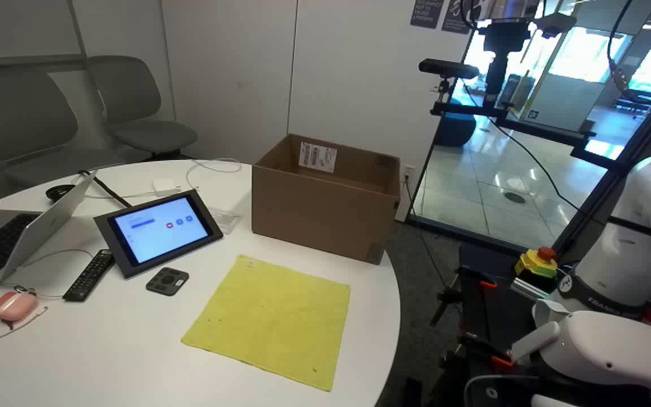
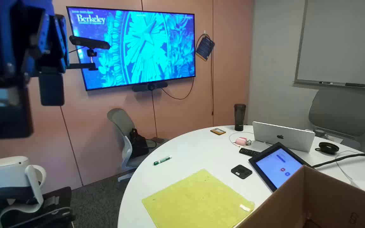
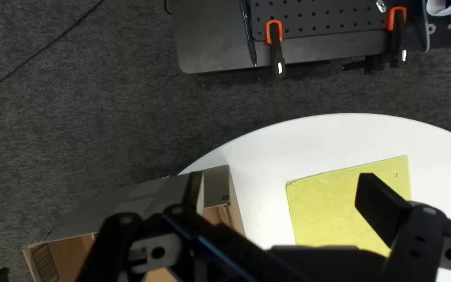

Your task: Pick up the marker, put it on the towel , fold the towel together with the marker and put it in the box

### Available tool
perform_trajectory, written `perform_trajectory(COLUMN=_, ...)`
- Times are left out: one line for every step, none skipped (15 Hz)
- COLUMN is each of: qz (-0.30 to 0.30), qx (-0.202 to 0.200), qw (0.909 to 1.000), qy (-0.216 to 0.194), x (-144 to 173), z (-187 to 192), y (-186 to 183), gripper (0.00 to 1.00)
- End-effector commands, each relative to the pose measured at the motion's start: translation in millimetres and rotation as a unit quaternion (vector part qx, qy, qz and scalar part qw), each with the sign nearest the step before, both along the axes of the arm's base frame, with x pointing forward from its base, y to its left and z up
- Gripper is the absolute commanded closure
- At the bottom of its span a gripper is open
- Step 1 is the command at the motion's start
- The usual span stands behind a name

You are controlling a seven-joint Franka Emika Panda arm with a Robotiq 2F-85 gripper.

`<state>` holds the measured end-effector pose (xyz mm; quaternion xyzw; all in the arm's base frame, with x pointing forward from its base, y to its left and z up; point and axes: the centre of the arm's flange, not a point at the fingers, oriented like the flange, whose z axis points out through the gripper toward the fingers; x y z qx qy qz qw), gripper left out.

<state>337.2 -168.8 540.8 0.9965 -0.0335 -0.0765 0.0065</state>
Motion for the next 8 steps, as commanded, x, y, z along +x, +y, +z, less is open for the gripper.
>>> perform_trajectory(qz=0.000, qx=-0.001, qw=1.0000, qy=-0.002, x=0, z=2, y=0, gripper=0.00)
perform_trajectory(qz=0.000, qx=-0.005, qw=1.0000, qy=-0.002, x=3, z=3, y=1, gripper=0.00)
perform_trajectory(qz=0.000, qx=-0.007, qw=1.0000, qy=-0.001, x=3, z=1, y=3, gripper=0.00)
perform_trajectory(qz=0.006, qx=-0.008, qw=0.9999, qy=0.001, x=9, z=1, y=4, gripper=0.00)
perform_trajectory(qz=0.009, qx=-0.011, qw=0.9999, qy=0.002, x=11, z=-1, y=7, gripper=0.00)
perform_trajectory(qz=0.016, qx=-0.013, qw=0.9998, qy=0.002, x=15, z=-3, y=11, gripper=0.00)
perform_trajectory(qz=0.024, qx=-0.018, qw=0.9995, qy=0.003, x=22, z=-3, y=18, gripper=0.00)
perform_trajectory(qz=0.036, qx=-0.022, qw=0.9991, qy=0.001, x=31, z=-3, y=27, gripper=0.00)
